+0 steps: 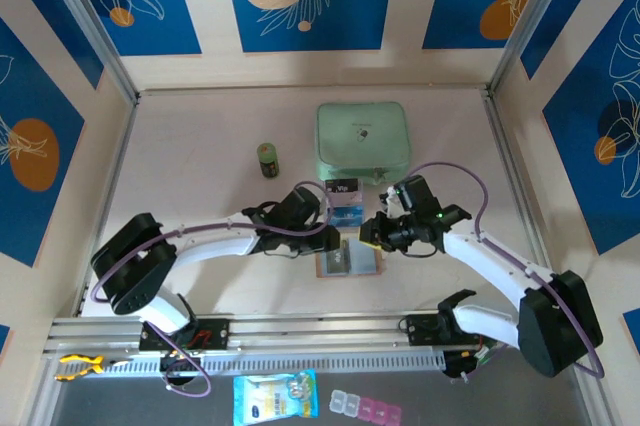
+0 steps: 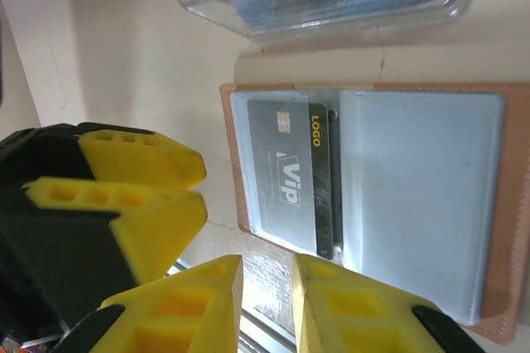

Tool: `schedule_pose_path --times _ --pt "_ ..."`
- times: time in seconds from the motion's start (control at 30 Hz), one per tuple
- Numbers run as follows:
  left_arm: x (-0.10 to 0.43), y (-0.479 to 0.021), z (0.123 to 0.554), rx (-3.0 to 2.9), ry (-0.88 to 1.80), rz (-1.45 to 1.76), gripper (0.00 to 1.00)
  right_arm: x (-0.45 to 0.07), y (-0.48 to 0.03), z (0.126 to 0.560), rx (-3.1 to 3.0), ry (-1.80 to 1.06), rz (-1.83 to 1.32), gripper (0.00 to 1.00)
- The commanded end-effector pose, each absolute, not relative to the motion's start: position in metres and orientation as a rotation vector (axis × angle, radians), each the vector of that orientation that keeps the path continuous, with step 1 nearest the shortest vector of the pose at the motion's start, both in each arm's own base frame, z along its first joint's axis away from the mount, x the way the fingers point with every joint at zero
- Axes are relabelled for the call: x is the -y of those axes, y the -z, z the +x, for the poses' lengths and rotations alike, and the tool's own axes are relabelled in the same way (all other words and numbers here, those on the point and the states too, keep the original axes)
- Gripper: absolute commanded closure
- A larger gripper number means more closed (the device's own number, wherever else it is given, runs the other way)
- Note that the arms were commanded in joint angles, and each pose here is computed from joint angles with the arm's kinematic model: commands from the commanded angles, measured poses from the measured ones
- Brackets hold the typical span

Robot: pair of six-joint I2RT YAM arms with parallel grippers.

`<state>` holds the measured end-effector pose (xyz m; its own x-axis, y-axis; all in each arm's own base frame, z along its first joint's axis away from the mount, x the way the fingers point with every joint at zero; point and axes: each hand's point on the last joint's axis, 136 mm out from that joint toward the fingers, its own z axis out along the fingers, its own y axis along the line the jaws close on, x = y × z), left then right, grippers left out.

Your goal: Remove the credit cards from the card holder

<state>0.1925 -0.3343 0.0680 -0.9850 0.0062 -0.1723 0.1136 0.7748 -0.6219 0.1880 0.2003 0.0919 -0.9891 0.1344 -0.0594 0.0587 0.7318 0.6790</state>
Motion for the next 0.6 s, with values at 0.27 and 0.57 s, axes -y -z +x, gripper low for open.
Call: schedule_pose_path --times 0.27,0.57 --pt "0.324 -0.039 0.182 -2.829 1.058 -0.008 0.86 -0.227 -0.063 0.176 -2.883 -1.176 0.105 0.82" --pt "0.327 -0.04 0.184 -2.819 1.074 -0.006 0.93 -0.236 -0.053 0.177 -2.921 -1.159 0.082 0.82"
